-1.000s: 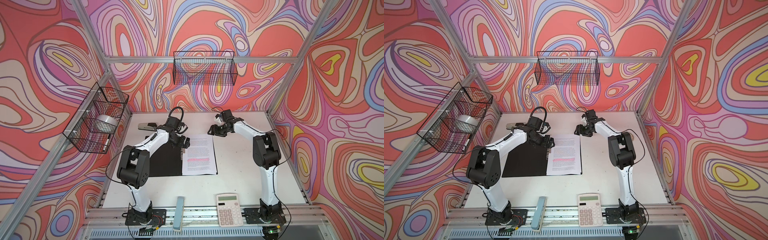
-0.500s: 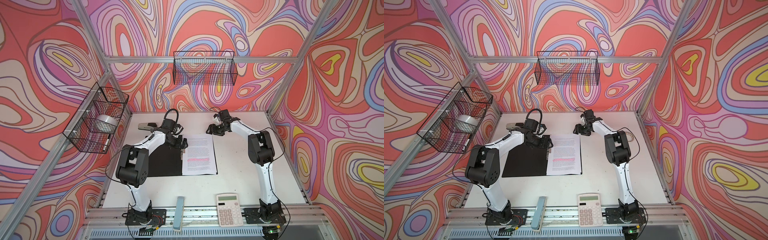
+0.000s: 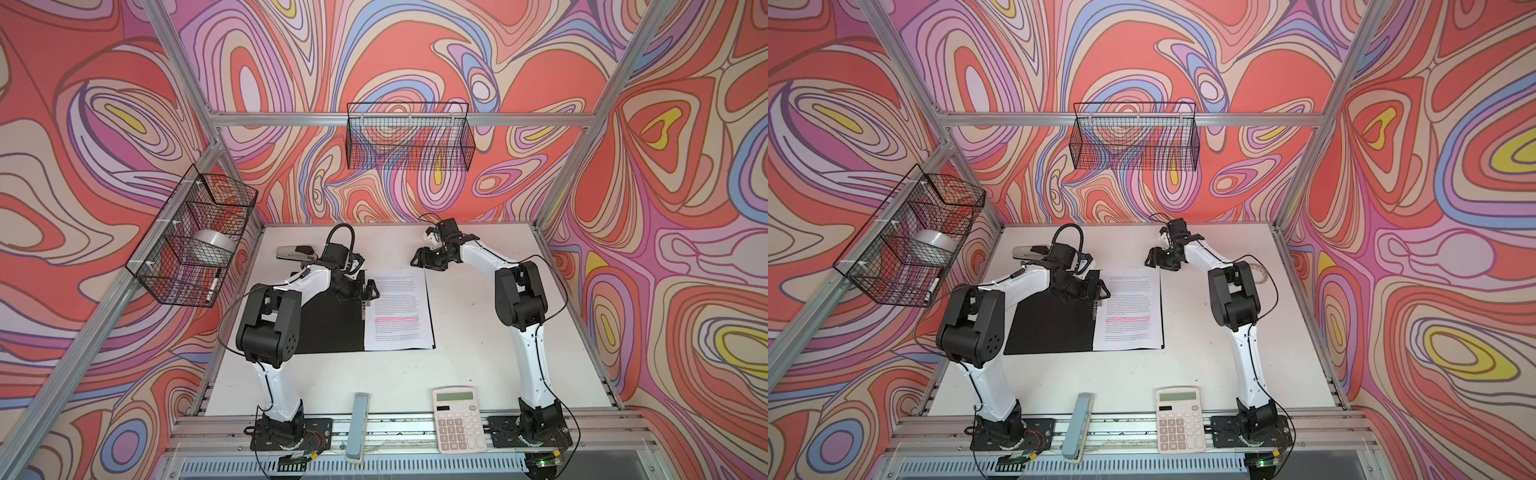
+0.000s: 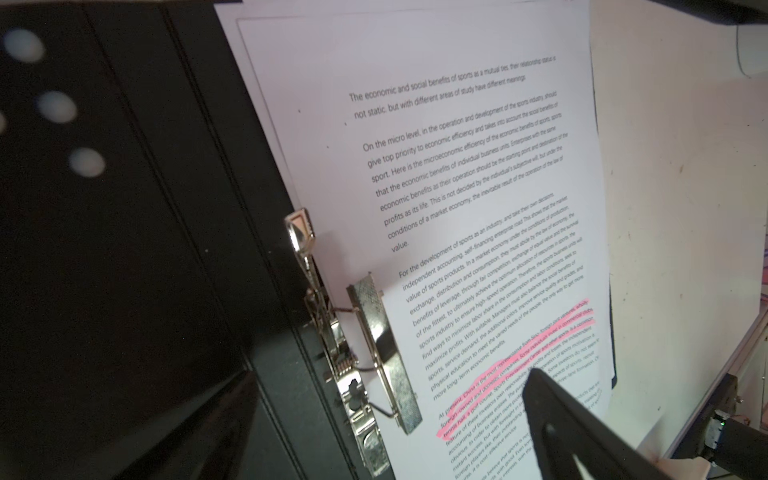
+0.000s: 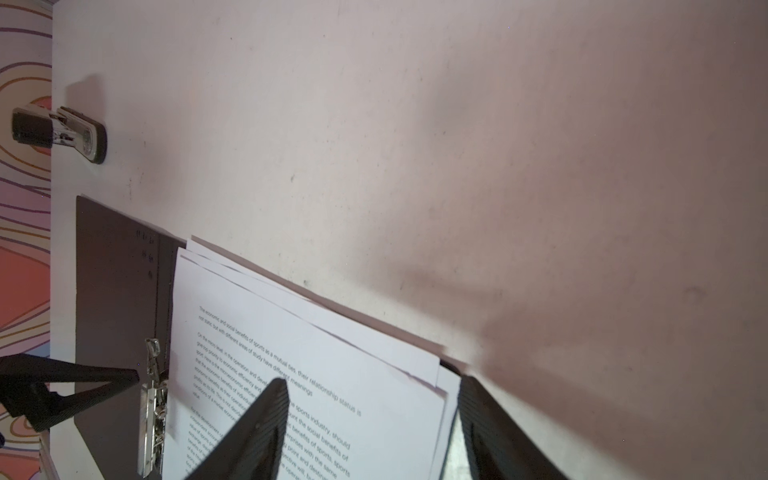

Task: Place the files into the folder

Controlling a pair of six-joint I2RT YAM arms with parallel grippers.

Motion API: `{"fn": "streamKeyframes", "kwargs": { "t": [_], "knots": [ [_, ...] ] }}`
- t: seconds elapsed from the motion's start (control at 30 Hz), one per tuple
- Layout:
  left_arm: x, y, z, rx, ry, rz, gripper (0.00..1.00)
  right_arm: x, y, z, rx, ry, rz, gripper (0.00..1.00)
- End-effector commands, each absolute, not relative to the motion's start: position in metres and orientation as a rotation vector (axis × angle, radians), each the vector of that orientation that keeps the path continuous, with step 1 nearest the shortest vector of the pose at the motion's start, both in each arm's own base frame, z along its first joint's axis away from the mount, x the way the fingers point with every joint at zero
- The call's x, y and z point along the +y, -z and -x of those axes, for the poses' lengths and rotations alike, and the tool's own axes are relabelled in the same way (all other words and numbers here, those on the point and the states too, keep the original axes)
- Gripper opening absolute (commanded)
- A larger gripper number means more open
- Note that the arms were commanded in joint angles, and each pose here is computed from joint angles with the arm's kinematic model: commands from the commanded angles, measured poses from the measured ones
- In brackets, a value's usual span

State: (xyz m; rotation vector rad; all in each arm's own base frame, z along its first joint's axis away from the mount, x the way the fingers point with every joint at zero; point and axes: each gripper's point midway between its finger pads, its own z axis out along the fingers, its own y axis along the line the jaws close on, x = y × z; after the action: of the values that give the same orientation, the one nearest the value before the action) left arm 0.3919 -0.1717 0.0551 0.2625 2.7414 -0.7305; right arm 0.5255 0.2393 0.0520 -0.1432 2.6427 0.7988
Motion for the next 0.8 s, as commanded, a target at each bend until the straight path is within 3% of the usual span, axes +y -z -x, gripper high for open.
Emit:
{"fn": "streamKeyframes", "kwargs": {
  "t": [0.0, 0.77],
  "knots": [
    [-0.173, -0.045, -0.389, 2.76, 0.768, -0.241, 1.0, 0.245, -0.042, -0.528, 2.651, -0.817, 0.151, 0.69],
    [-0.176, -0.035, -0.383, 2.795, 0.81, -0.237, 1.0, 0.242, -0.032, -0.527, 2.677, -0.777, 0.146, 0.69]
  ]
}}
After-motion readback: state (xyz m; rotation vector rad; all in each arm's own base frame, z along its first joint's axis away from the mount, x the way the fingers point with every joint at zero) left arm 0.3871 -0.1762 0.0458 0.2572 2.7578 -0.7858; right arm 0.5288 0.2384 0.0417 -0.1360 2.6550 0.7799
